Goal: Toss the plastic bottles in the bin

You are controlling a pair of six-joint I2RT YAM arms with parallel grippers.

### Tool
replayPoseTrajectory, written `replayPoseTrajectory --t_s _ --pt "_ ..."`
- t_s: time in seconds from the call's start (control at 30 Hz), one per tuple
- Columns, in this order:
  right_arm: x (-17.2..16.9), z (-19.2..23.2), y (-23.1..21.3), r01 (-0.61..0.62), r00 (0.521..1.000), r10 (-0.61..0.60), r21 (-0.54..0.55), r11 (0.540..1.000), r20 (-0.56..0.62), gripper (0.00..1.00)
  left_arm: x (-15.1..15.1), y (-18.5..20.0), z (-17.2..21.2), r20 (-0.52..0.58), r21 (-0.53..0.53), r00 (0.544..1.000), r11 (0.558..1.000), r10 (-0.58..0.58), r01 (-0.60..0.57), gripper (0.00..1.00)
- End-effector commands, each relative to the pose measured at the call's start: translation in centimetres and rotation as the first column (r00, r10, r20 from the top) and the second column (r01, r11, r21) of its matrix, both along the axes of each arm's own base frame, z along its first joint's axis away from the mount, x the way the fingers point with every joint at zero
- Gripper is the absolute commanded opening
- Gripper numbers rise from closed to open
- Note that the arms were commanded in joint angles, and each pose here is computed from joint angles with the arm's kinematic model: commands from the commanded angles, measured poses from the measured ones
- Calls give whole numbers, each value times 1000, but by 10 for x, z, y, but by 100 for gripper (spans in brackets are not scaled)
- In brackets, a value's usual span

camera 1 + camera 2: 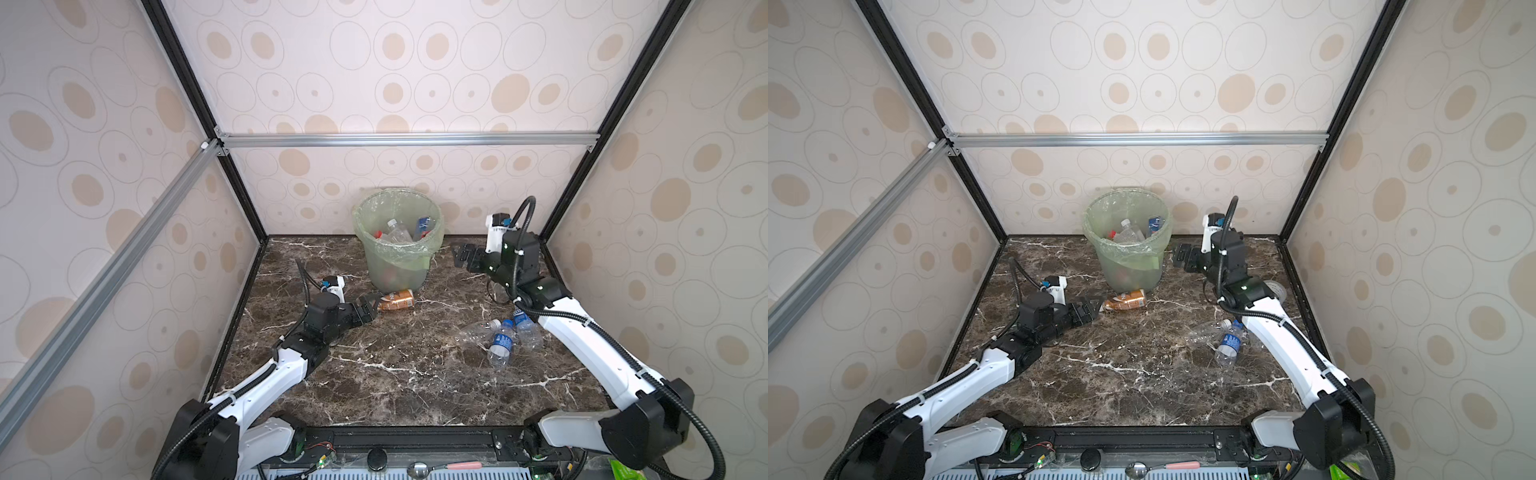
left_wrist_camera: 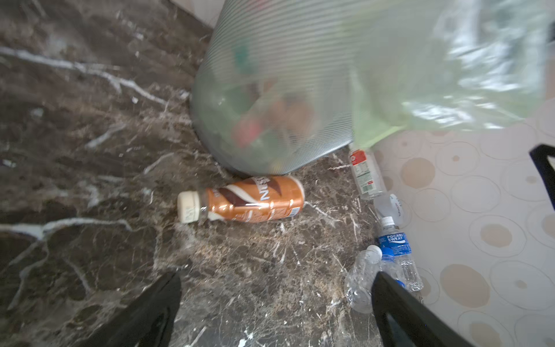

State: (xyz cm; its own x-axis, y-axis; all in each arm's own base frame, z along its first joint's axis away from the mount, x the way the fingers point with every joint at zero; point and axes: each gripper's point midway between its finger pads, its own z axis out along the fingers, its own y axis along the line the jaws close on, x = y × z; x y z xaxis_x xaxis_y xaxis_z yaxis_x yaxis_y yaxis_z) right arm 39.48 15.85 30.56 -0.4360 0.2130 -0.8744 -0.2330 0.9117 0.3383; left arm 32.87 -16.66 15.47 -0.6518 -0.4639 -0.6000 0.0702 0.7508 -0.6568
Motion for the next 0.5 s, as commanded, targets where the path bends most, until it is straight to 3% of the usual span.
replayPoseTrajectory --t_s 0.0,0.17,0.47 --pt "-13 -32 7 -43 998 45 42 998 -50 100 6 1 -19 -89 -58 996 998 8 -13 99" --pt "-27 -83 15 -80 986 91 86 993 -141 100 23 8 -41 -129 27 991 999 45 -42 97" --pt "-31 -119 28 -145 964 167 115 983 -207 100 55 4 -49 -89 98 995 994 51 -43 97"
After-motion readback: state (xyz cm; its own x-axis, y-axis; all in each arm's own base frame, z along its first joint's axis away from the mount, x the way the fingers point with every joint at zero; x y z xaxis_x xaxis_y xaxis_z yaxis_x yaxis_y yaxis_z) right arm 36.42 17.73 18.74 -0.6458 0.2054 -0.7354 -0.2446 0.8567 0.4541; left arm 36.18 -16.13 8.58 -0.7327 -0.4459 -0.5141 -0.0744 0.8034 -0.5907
